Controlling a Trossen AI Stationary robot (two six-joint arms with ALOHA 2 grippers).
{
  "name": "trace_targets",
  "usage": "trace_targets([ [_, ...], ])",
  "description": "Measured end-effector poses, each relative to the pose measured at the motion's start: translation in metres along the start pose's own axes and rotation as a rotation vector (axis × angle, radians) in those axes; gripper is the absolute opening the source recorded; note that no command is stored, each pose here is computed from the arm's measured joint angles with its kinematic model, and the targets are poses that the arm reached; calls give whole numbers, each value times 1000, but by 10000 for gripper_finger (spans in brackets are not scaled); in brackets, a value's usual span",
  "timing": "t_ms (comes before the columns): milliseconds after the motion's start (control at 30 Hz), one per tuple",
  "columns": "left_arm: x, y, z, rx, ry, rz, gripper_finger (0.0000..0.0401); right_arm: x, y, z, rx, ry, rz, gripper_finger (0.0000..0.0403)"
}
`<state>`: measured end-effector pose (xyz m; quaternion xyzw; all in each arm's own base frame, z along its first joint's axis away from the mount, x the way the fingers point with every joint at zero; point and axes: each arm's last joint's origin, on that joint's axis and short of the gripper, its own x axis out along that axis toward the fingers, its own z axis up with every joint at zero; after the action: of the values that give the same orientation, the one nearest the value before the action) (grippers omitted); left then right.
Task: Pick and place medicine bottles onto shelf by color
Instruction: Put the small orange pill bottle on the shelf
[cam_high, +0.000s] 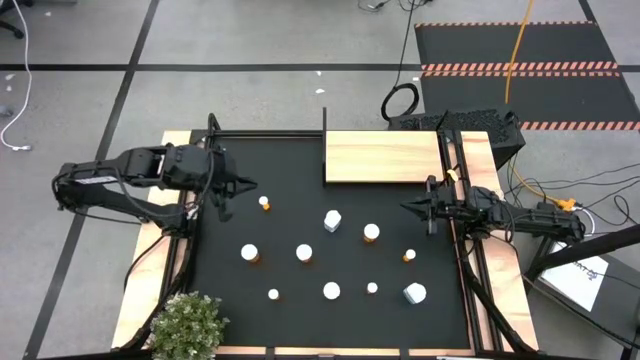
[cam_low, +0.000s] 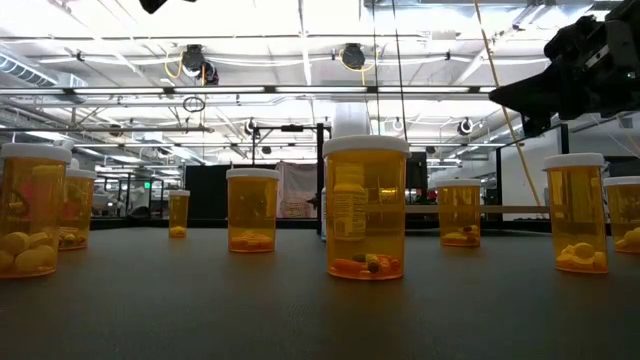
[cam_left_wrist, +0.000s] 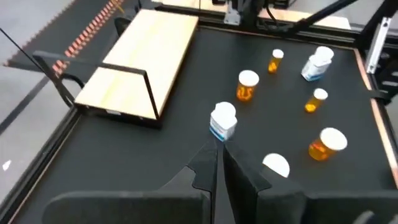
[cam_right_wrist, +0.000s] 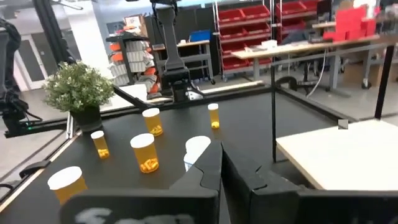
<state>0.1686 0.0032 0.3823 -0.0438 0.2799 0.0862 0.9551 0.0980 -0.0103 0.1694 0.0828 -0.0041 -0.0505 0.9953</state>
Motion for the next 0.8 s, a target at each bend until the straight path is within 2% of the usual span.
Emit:
trace_targets([
  [67,5,-2,-2,50,-12,7,31,2,0,-2,10,45,-10,0],
  [167,11,-5,-5,110,-32,4,31,2,3,19,31,57,-15,0],
  [267,16,-8,-7,140,-53,-6,31,6,6,35,57,147,-33,0],
  [567,29,-12,-19,159,-38,-19,31,25,16,95,81,316,-68,0],
  [800,29,-11,-20,157,-27,-10,31,42,20,122,78,463,-98,0],
])
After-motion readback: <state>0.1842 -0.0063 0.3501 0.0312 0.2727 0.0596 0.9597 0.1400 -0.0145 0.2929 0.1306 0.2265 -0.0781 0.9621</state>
